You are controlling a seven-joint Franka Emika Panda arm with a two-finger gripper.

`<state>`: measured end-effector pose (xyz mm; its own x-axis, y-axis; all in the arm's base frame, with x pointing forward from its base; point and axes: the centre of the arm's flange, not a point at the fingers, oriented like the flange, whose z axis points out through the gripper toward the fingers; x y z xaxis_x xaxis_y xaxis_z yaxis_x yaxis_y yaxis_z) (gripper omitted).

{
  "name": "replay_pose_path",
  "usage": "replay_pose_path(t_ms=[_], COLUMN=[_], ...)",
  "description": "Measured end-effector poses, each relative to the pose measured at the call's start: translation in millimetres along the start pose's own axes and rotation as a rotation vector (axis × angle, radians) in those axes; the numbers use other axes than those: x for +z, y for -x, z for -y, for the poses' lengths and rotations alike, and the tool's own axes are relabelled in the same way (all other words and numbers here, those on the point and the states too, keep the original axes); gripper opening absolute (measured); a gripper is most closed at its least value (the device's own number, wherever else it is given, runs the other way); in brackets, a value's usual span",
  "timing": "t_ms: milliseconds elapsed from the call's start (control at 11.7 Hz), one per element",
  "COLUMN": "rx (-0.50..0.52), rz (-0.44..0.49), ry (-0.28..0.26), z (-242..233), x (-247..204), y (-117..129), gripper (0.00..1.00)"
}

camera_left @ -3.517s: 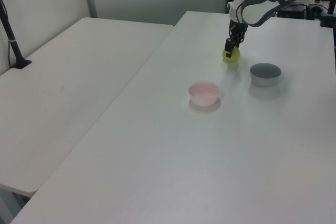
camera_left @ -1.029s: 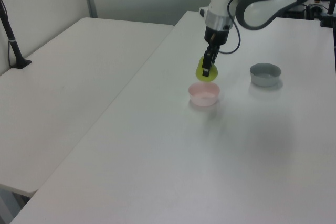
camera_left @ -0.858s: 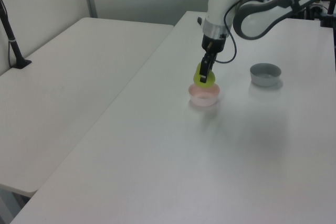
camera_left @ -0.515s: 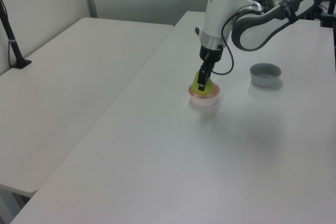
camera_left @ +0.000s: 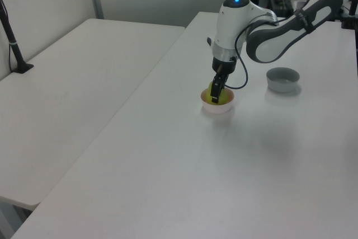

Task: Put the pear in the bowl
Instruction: 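Lower the pear into the pink bowl and open the gripper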

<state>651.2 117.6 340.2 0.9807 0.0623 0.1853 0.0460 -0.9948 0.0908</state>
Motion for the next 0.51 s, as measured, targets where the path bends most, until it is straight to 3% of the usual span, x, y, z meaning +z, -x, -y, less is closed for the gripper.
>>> replay_pose_path(t_ms=[86, 343, 515], rx=[0.003, 0.034, 0.043], rz=[-0.002, -0.024, -0.029], ry=[0.0, 0.003, 0.015], z=[0, -4, -8], x=[-1, -14, -29], y=[-1, -4, -5], gripper=[0.73, 1.0, 1.0])
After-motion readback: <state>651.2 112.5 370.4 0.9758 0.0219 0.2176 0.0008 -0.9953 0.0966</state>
